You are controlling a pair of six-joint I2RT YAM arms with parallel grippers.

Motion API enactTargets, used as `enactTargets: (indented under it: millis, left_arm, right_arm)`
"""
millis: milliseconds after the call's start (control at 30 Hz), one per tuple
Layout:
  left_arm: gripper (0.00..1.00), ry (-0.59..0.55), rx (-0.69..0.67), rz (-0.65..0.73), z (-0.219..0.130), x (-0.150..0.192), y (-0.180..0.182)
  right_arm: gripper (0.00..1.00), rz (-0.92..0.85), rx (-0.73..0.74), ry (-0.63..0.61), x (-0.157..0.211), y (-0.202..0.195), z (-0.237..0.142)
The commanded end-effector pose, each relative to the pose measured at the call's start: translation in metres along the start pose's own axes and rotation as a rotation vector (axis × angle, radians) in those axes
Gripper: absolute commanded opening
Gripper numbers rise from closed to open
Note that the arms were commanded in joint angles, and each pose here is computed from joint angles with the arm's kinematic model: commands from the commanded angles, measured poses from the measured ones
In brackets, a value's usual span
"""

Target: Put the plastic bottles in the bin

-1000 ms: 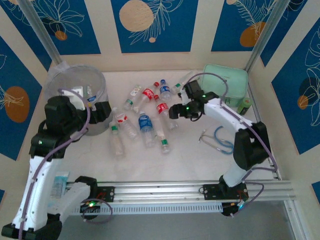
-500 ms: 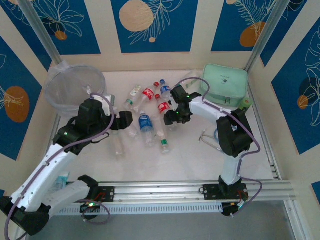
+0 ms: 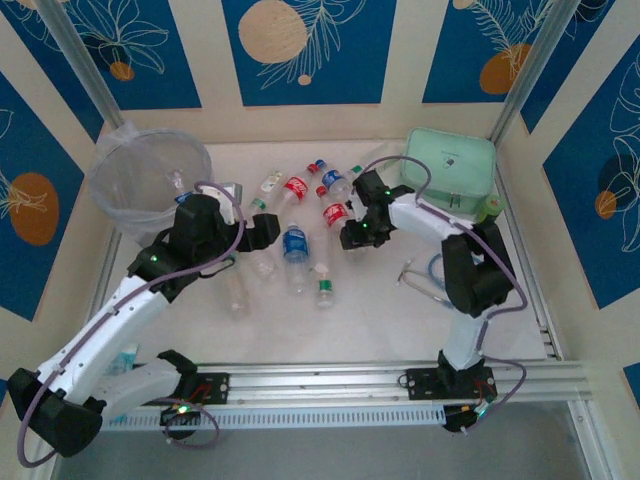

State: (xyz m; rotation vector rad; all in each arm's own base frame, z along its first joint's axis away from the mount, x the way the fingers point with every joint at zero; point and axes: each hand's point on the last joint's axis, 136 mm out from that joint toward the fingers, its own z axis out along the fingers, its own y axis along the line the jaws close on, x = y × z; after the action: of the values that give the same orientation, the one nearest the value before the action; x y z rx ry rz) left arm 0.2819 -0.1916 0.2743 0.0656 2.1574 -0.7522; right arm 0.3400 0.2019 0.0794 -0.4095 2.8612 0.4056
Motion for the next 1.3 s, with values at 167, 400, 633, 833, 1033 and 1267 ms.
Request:
enactTargets:
  millis: [167,400,633,833,1033,1267]
  left_arm:
    - [1.0,-0.099,0.242,-0.118,0.014,-0.028,-0.048]
    - [0.98,-0.114,0.264,-0.144,0.046,-0.03,-0.058]
    - [0.91,-0.145,0.247,-0.18,0.073,-0.027,-0.056]
    - [0.8,-0.173,0.243,-0.205,0.083,-0.03,-0.053]
    - [0.64,-0.162,0.274,-0.245,0.099,-0.025,-0.055]
    - [0.48,-0.141,0.265,-0.26,0.107,-0.019,-0.052]
  right_arm:
    - [0.46,-0.056,-0.211,-0.165,0.021,0.046,-0.071]
    - [0.37,-0.155,-0.294,-0.323,0.037,0.066,-0.094]
    - [0.31,-0.226,-0.374,-0.433,0.051,0.09,-0.11]
    - [0.28,-0.255,-0.39,-0.443,0.055,0.097,-0.111]
    - [0.27,-0.255,-0.396,-0.429,0.057,0.101,-0.101]
    - [0.27,-0.264,-0.383,-0.407,0.06,0.104,-0.089]
